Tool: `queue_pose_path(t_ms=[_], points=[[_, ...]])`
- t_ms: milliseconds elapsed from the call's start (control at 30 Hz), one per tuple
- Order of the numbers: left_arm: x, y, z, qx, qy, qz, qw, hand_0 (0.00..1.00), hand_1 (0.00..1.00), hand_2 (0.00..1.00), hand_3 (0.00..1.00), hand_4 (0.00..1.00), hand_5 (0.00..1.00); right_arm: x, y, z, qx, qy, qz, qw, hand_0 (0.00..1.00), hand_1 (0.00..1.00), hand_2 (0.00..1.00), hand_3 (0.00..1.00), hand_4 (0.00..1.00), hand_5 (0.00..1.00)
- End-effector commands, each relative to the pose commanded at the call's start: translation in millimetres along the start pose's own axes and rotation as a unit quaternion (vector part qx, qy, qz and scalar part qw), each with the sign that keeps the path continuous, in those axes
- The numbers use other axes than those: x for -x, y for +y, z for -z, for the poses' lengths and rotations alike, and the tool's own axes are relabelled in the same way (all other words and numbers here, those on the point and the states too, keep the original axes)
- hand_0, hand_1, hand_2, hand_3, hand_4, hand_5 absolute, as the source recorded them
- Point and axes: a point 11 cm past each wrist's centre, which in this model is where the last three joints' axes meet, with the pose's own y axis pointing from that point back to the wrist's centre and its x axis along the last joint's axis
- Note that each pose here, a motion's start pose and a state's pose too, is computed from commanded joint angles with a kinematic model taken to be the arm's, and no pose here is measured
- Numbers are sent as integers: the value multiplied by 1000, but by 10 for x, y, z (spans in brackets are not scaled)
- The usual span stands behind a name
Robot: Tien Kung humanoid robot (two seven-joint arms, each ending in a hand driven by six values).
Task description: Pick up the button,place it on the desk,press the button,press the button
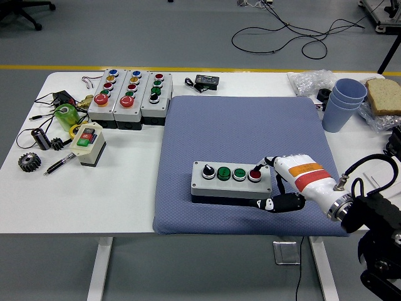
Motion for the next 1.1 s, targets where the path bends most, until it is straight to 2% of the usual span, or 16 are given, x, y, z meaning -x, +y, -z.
queue_pose_path(t_ms=[333, 600, 800, 967, 1100], points=[[-7, -1, -14, 1, 1, 0, 1000, 595, 633, 672, 539, 341, 679, 90, -11, -19, 4, 1, 17, 1000, 37, 2, 196, 685, 945, 593], [-8, -1, -15, 1, 1, -1, 1000, 595, 632, 672, 539, 341, 678, 42, -18, 20, -2, 2, 11, 1000, 37, 2, 197, 684, 944, 593], [-4, -1, -9, 1, 1, 0, 1000, 595, 632, 672, 539, 342, 679, -63, -50, 173, -25, -1, -13, 1000, 37, 2, 197, 684, 942, 593], [-8, -1, -19, 1, 0, 0, 1000, 594, 632, 671, 539, 342, 679, -8, -123, 343, -47, -4, -8, 999, 37, 2, 197, 683, 942, 592], [-9, -1, -25, 2, 2, 0, 1000, 594, 632, 671, 539, 342, 679, 58, -161, 363, -46, -10, -3, 999, 37, 2, 197, 683, 942, 592]])
